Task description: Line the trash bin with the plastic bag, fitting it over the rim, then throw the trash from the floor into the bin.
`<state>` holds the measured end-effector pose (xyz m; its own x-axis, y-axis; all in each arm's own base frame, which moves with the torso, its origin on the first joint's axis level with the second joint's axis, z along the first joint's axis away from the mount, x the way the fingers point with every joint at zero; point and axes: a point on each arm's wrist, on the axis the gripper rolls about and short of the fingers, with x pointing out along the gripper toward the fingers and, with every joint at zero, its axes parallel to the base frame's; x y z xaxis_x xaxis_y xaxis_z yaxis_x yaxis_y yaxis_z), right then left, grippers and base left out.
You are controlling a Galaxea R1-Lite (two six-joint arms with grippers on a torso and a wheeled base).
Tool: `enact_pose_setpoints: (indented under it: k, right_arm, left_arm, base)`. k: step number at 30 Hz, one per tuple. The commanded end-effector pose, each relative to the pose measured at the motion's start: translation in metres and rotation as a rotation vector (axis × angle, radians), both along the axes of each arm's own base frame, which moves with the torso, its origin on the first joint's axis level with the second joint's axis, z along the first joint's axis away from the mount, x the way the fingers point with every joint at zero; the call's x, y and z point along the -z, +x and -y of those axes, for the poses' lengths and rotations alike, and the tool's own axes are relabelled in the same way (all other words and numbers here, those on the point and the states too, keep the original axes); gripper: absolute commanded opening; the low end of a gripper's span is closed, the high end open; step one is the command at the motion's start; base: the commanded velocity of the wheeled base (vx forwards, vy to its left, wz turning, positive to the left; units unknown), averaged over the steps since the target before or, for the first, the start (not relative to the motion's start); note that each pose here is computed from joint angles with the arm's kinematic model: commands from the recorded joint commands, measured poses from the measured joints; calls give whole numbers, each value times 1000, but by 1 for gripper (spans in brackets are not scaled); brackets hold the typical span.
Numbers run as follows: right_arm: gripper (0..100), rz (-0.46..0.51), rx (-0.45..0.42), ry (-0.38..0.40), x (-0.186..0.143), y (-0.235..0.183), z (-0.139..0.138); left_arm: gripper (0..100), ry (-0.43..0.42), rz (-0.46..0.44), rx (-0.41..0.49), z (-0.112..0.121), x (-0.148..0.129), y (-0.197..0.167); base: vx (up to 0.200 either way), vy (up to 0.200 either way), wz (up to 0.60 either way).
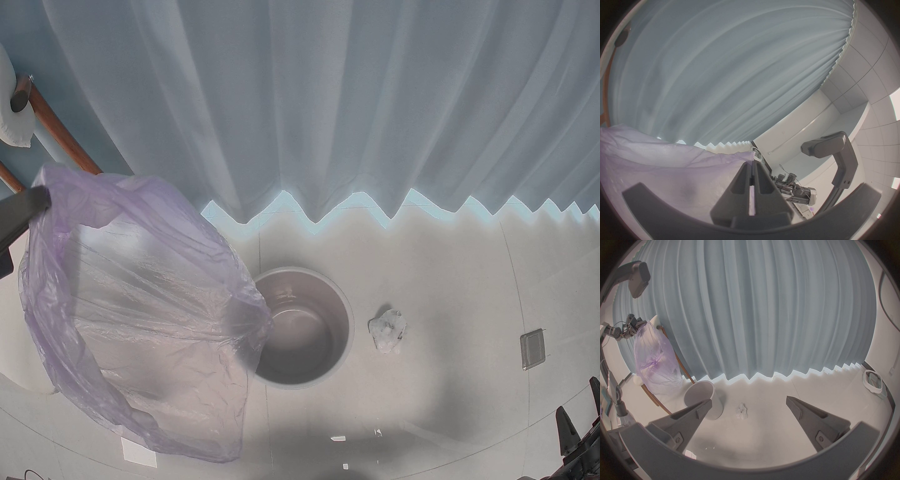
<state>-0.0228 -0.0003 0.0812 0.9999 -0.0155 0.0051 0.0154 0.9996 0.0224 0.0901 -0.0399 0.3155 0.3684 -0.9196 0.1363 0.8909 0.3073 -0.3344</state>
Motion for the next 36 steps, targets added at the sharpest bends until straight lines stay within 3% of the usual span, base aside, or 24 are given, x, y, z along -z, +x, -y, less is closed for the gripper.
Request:
enact_pose_setpoints:
  k: [1,10,12,13,18,29,36]
  right_arm:
    - [100,-1,0,-1,5,0,0]
    - [100,0,0,1,5,0,0]
    - [100,0,0,1,5,0,0]
    - [100,0,0,1,5,0,0]
    - [100,0,0,1,5,0,0]
    - [100,0,0,1,5,0,0]
    - [100,0,0,2,5,0,0]
  left_arm:
    - [0,0,-11,78,7,0,-1]
    - [0,-15,-96,236,22,0,-4]
    - [0,-15,-96,236,22,0,-4]
    - [0,-4,-118,297,30,3,-1]
    - [0,13,-151,360,42,7,3]
    - [0,37,-202,366,68,22,42]
    - [0,25,-191,263,71,35,85]
  base:
    - [0,0,0]
    - [0,0,0]
    - [0,0,0]
    - [0,0,0]
    - [0,0,0]
    - [0,0,0]
    - [0,0,0]
